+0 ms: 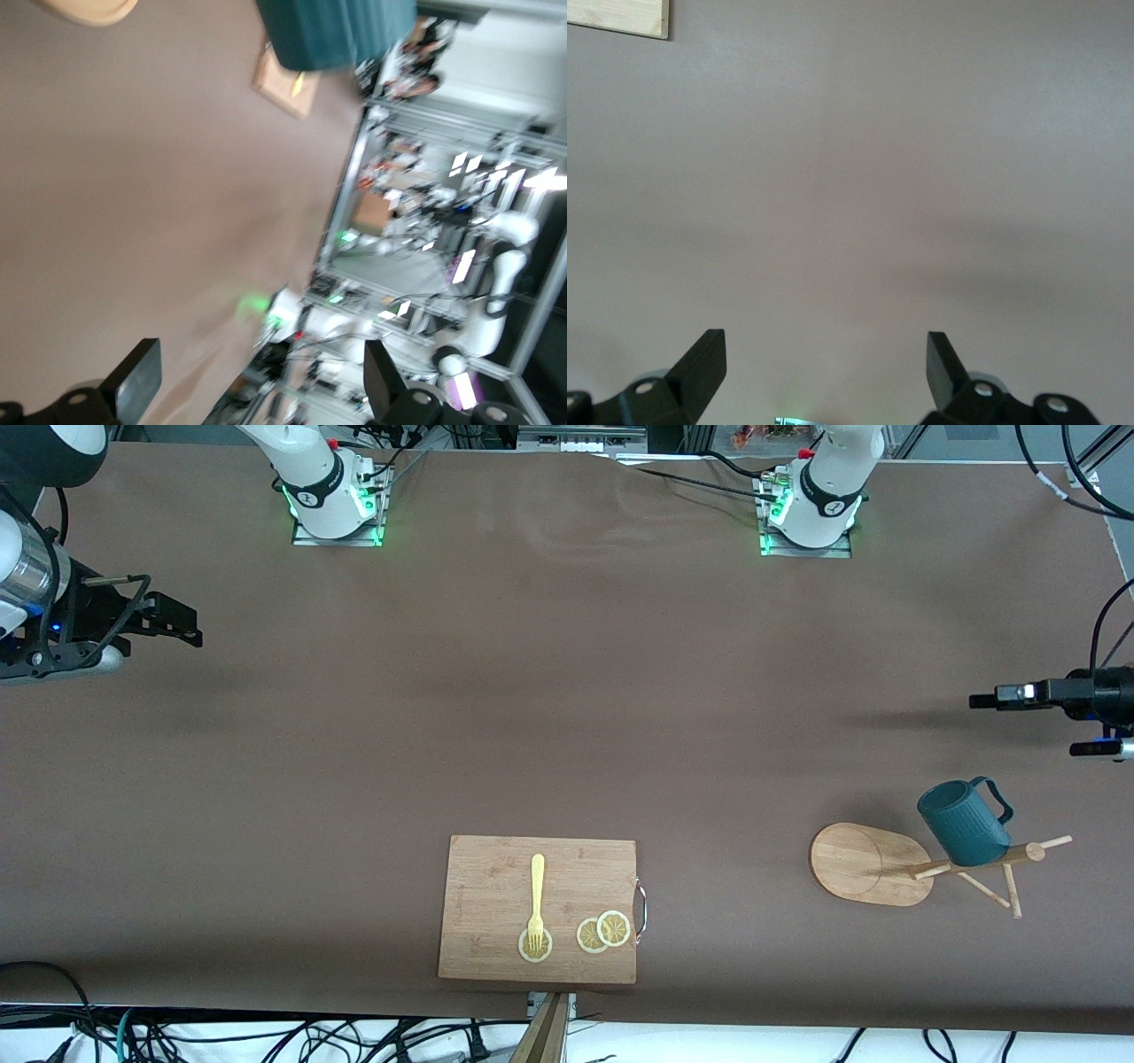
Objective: Pass cup and hang on rack
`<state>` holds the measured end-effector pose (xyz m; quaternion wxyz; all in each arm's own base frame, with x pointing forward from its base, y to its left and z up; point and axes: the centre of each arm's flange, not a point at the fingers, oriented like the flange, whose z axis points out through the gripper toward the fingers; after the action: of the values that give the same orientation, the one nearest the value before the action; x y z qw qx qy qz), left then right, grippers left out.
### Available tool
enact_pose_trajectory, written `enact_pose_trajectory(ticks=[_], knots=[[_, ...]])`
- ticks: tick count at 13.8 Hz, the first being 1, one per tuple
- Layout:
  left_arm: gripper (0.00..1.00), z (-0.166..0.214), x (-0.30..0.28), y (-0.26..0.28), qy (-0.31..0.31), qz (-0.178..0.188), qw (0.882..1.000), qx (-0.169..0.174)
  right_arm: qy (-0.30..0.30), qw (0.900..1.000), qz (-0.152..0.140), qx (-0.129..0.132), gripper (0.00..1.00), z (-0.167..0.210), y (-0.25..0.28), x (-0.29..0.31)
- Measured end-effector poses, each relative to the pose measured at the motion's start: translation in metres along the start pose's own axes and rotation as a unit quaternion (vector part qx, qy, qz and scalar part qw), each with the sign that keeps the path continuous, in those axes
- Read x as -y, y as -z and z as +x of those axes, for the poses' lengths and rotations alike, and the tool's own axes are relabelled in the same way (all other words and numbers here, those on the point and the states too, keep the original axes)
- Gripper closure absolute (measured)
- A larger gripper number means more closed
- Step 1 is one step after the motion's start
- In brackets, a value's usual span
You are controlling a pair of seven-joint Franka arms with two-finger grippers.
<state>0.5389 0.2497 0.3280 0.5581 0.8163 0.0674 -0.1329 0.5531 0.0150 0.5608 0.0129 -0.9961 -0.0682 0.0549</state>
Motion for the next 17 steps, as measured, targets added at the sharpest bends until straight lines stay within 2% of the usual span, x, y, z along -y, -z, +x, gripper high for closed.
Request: enact_pose_trajectory(ticks=[2,3,5,6,8,10,11,12,14,17], knots=[[0.00,0.000,-0.040,-0.017,0.014,0.079,0.996,0.035,0.000,1.000,0.000,0.000,0.00,0.000,0.000,0.000],[0.00,0.005,-0.065,-0.028,0.024,0.128,0.990,0.048,0.000,1.000,0.000,0.000,0.00,0.000,0.000,0.000],[0.00,0.017,-0.119,-0.050,0.041,0.230,0.970,0.064,0.000,1.000,0.000,0.000,0.00,0.000,0.000,0.000],[0.00,0.022,-0.142,-0.062,0.047,0.270,0.959,0.067,0.000,1.000,0.000,0.000,0.00,0.000,0.000,0.000],[0.00,0.033,-0.178,-0.086,0.041,0.357,0.930,0.070,0.000,1.000,0.000,0.000,0.00,0.000,0.000,0.000],[0.00,0.039,-0.217,-0.111,0.009,0.451,0.890,0.063,0.000,1.000,0.000,0.000,0.00,0.000,0.000,0.000],[0.00,0.038,-0.238,-0.120,-0.010,0.486,0.872,0.052,0.000,1.000,0.000,0.000,0.00,0.000,0.000,0.000],[0.00,0.035,-0.258,-0.126,-0.029,0.510,0.859,0.037,0.000,1.000,0.000,0.000,0.00,0.000,0.000,0.000],[0.00,0.021,-0.292,-0.125,-0.058,0.536,0.842,0.009,0.000,1.000,0.000,0.000,0.00,0.000,0.000,0.000],[0.00,-0.008,-0.327,-0.110,-0.078,0.543,0.836,-0.023,0.000,1.000,0.000,0.000,0.00,0.000,0.000,0.000]])
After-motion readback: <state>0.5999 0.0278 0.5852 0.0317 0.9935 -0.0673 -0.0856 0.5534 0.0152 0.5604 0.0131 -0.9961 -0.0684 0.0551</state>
